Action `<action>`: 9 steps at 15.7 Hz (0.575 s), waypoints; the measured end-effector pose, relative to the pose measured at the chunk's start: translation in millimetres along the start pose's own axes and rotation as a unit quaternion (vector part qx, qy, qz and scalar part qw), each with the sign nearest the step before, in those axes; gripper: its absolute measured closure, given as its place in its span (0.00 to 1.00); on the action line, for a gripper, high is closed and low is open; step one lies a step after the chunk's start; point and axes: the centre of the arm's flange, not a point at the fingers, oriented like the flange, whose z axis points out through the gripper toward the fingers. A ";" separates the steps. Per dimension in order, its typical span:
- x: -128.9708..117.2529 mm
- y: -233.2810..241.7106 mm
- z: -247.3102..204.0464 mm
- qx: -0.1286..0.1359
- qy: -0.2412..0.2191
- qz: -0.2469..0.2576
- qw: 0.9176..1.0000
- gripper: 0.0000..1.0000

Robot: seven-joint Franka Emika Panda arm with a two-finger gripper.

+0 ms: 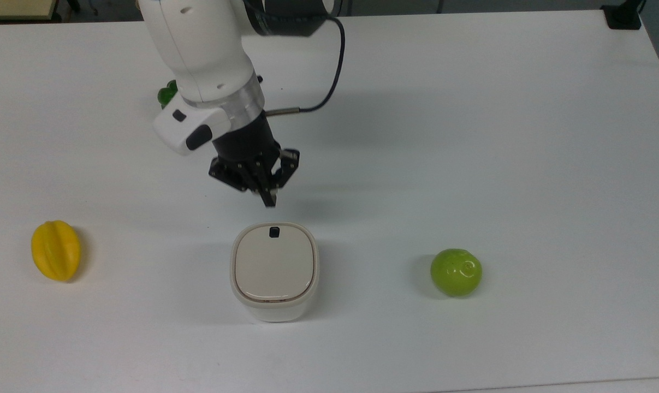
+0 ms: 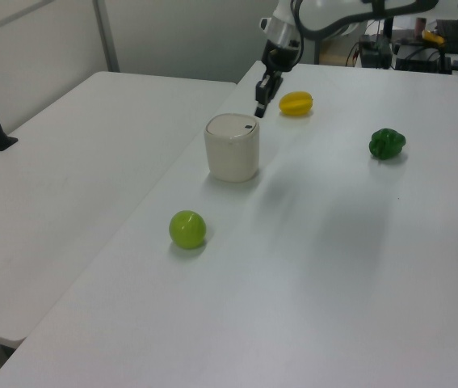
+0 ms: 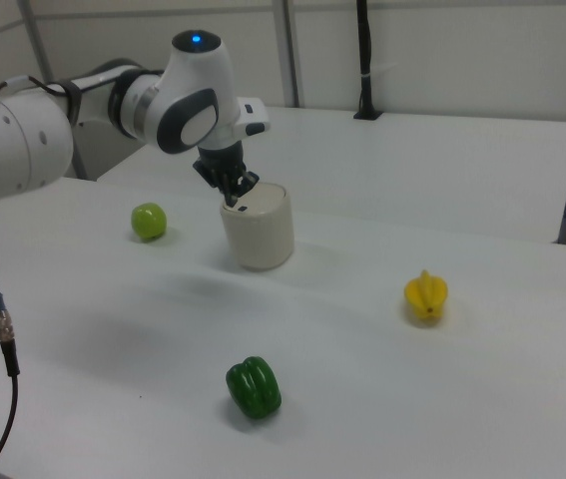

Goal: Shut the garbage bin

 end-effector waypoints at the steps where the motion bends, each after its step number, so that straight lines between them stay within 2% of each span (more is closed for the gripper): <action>1: -6.4 1.0 -9.5 -0.002 -0.024 0.002 1.000 0.98; 5: -42.0 -1.1 -59.5 -0.042 -0.134 0.018 0.990 0.94; 6: -48.8 -2.2 -72.3 -0.045 -0.148 0.019 0.988 0.88; 9: -61.6 5.6 -104.5 -0.052 -0.156 0.026 0.986 0.57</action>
